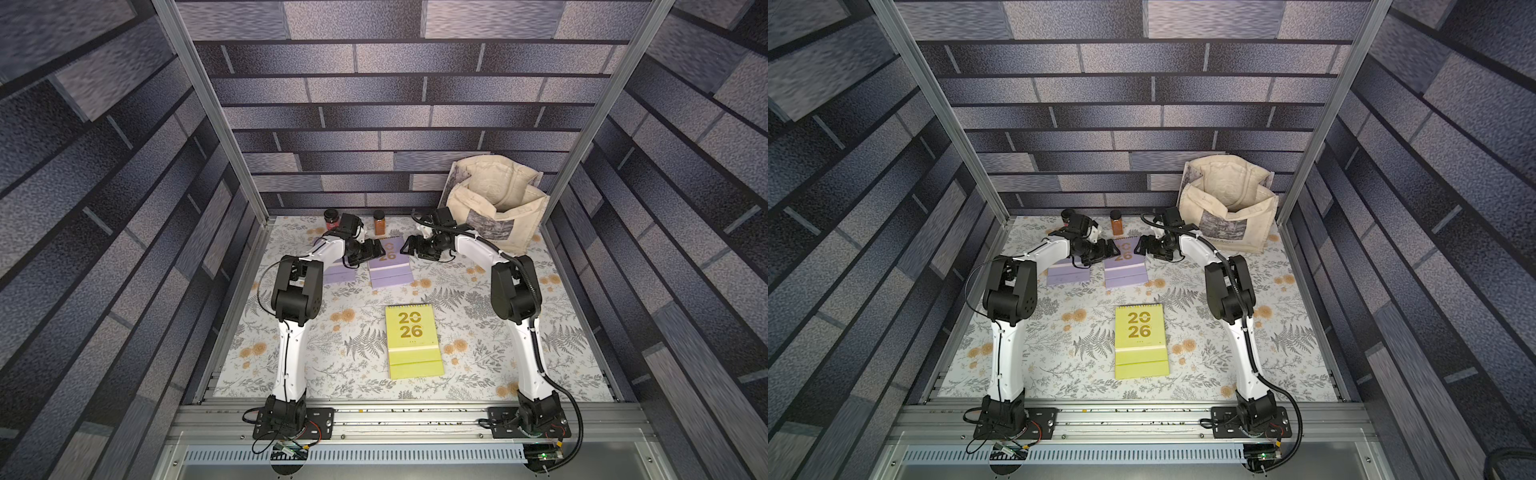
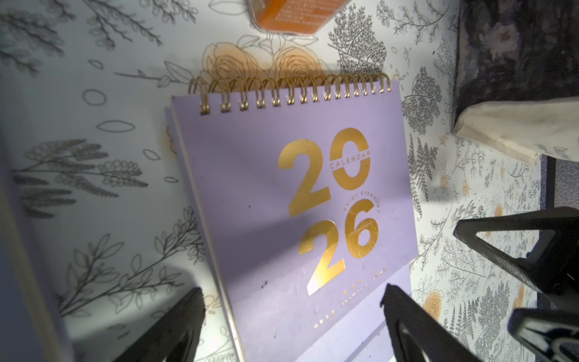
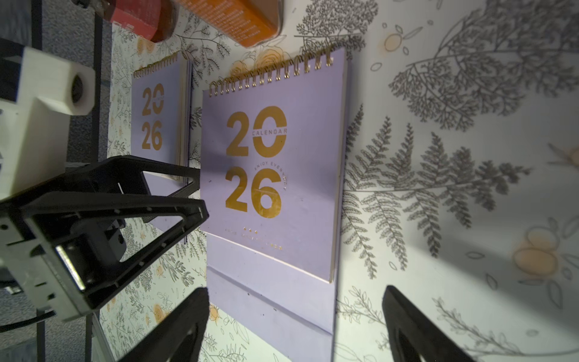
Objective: Stack the calendars
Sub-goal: Adjust the calendar at the center of the board, then pick up the calendar at the center of the board.
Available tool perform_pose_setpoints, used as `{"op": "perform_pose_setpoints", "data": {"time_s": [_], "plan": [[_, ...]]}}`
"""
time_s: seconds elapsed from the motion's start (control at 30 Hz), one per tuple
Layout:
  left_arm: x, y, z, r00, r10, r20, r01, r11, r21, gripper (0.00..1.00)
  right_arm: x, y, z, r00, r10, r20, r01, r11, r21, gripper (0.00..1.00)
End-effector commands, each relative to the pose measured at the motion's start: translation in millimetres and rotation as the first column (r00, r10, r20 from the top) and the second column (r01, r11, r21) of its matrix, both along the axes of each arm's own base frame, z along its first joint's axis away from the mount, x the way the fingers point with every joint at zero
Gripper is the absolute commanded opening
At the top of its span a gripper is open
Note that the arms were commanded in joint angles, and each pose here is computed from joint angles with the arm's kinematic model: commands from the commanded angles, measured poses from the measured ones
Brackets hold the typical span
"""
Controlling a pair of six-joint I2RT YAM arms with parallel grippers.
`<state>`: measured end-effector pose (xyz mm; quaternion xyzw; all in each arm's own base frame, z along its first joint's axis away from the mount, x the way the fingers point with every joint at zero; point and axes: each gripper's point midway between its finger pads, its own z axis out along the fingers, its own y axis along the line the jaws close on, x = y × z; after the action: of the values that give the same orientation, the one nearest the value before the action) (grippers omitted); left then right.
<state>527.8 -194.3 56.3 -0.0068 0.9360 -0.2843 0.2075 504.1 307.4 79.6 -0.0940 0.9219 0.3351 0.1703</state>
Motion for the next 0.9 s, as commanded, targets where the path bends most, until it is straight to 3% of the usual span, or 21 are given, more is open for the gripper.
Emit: {"op": "perform_pose_setpoints", "data": {"time_s": [0.0,0.23,0.53,0.87], "plan": [[-3.0,1.5,-9.4,0.999,0.007,-0.031,-0.007,1.0,-0.013,0.92,-4.7,9.0,-14.7,0.998,0.06,-0.025,-0.06,0.998,0.006,0.86],[-7.6,1.6,-18.1,0.998,0.007,-0.063,-0.008,1.0,-0.007,0.91,-7.9,6.3,-32.0,0.996,0.057,-0.072,-0.058,0.998,-0.023,0.85],[-9.1,-9.2,-17.4,0.998,-0.015,-0.064,0.012,0.999,-0.037,0.91,-15.3,21.2,-35.9,0.99,0.103,-0.101,-0.098,0.994,0.054,0.82],[-14.4,-26.2,-3.6,0.997,-0.07,-0.038,0.06,0.975,-0.213,0.87,-24.3,36.5,-29.7,0.984,0.15,-0.096,-0.137,0.982,0.128,0.78]]}}
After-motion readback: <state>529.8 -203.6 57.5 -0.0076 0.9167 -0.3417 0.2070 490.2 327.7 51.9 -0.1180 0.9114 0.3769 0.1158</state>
